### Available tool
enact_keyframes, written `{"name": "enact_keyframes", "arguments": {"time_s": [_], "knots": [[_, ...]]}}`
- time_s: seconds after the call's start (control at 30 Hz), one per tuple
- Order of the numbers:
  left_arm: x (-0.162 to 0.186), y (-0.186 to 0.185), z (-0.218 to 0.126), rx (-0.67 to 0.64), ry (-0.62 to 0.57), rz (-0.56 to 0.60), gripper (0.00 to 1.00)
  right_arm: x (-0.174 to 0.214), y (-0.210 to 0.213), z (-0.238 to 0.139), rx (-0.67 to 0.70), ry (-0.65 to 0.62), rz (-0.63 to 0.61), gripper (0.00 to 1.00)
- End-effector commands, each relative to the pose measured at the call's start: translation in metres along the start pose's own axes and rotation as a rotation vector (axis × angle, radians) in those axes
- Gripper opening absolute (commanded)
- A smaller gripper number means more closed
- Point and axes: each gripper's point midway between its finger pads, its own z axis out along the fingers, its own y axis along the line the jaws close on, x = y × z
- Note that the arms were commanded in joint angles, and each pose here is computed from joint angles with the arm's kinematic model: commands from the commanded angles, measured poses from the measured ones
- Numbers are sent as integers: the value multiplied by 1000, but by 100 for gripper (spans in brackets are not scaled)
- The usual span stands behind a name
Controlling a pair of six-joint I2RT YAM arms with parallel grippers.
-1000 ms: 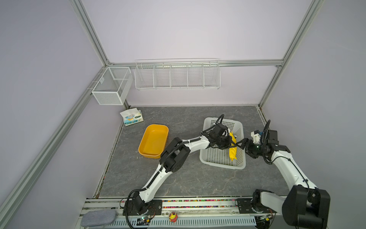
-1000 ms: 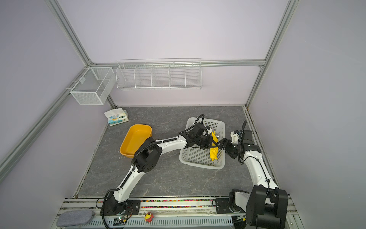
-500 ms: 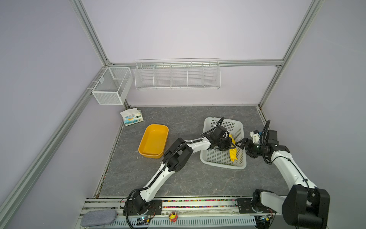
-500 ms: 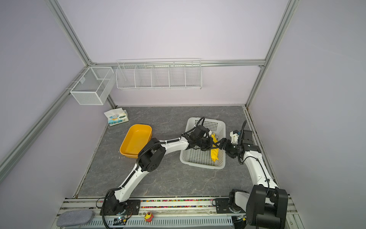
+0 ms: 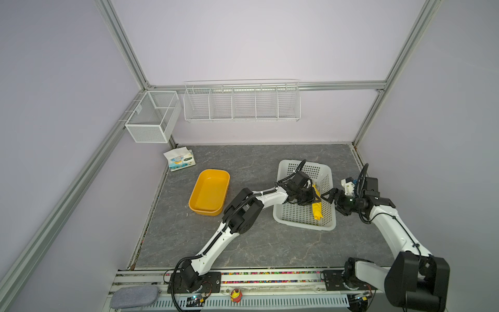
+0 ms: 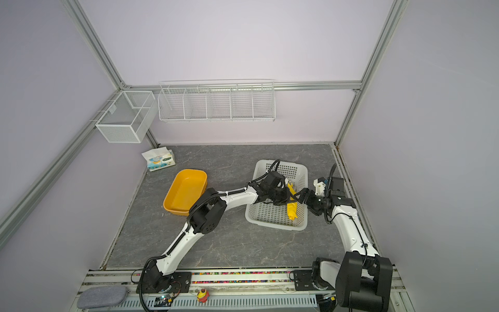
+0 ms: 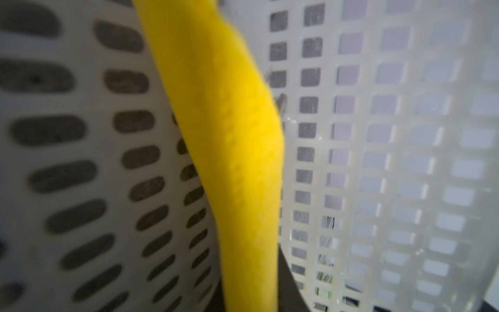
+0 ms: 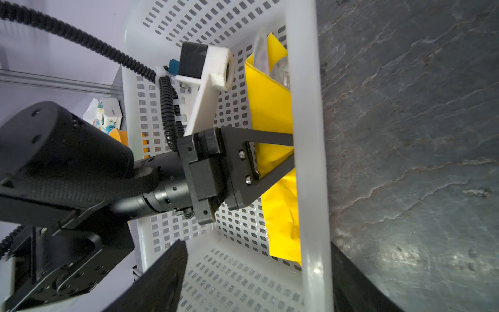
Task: Place the utensils on the paper napkin and roll it up
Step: 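Carry the napkin bundle with the left gripper over the white basket, then lower the bundle into the basket and open the left gripper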
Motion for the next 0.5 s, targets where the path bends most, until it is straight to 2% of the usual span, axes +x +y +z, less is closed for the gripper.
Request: {"name": "enact_keyframes", "arguments": {"time_s": [0.0, 0.47], "knots": [[1, 9, 0, -67, -8, 17, 23, 6, -3, 0, 1, 14, 1, 80], [-1, 12, -18, -156, -29, 69, 37, 7, -4, -5, 21, 5, -11, 80]]}}
